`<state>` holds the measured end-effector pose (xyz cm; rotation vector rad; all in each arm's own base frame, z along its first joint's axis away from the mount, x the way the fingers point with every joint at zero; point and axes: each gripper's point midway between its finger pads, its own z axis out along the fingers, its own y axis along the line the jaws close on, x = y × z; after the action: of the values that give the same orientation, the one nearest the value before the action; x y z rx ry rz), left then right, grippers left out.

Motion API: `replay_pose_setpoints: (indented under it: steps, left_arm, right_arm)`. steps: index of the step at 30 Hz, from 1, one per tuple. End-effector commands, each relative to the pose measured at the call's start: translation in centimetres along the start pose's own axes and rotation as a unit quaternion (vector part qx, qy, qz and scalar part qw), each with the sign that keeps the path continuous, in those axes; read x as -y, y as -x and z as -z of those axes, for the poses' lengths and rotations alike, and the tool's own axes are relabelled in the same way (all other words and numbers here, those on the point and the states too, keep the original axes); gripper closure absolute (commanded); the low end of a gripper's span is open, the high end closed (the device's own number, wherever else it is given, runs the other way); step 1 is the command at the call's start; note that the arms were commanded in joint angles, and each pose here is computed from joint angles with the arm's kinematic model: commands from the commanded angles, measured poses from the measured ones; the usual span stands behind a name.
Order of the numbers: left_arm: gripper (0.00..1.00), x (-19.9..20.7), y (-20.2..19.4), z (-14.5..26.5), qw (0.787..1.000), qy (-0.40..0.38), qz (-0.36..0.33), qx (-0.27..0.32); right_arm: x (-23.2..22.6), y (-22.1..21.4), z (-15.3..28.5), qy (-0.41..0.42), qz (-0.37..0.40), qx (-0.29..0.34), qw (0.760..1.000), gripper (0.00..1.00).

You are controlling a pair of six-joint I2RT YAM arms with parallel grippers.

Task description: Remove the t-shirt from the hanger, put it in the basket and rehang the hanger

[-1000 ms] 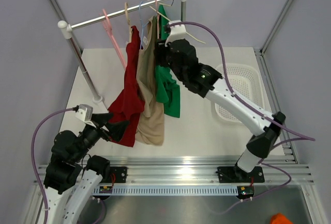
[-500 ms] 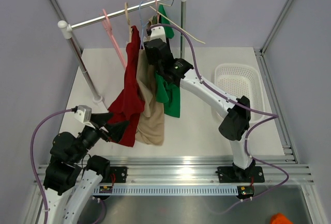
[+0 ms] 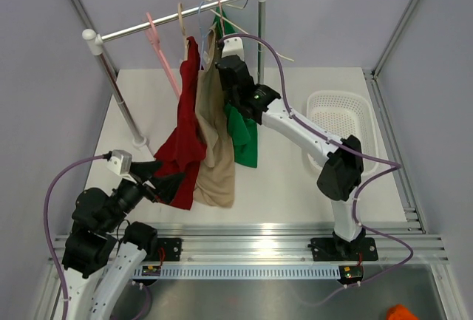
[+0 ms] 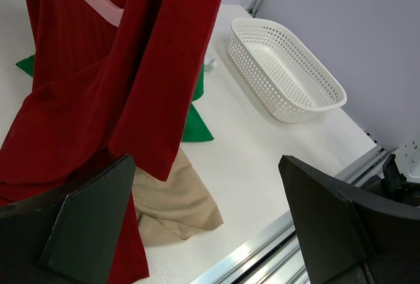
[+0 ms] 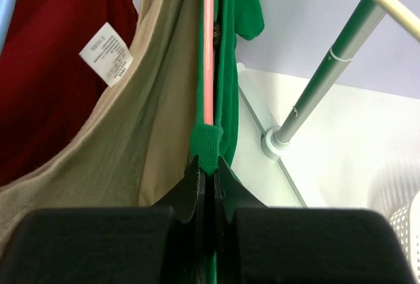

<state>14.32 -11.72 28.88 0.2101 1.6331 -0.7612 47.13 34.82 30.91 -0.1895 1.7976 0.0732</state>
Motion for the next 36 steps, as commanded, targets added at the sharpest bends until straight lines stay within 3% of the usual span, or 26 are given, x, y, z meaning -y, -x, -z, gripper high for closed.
replay_pose_setpoints:
  steps: [1,6,9,19,29,36]
  left_arm:
    - [0.01,0.4,1.5,-0.3,1.000,-0.008,-0.010,0.022]
    - [0.01,1.3,3.2,0.0,0.999,-0.016,-0.020,0.034]
    - [0.01,2.1,4.4,0.4,0.999,-0.027,-0.014,0.044]
    - [0.01,5.6,8.0,0.0,0.994,-0.087,0.032,0.050]
    - [0.01,6.8,9.9,-1.2,0.990,-0.105,0.078,0.047]
    - [0.01,8.5,11.5,-2.6,0.983,-0.140,0.115,0.035]
  right_arm:
    - [1.1,7.1,3.1,0.028,-0.035,0.098,0.994,1.00]
    - [2.1,10.9,6.6,0.069,-0.054,0.175,0.981,1.00]
    - [2.5,10.8,7.7,0.078,-0.061,0.181,0.978,1.00]
    - [3.1,8.6,7.3,0.084,-0.090,0.163,0.979,1.00]
    - [1.9,0.7,6.5,0.112,-0.098,0.083,0.985,1.00]
    - [2.9,-1.0,10.0,0.110,-0.086,0.076,0.987,1.00]
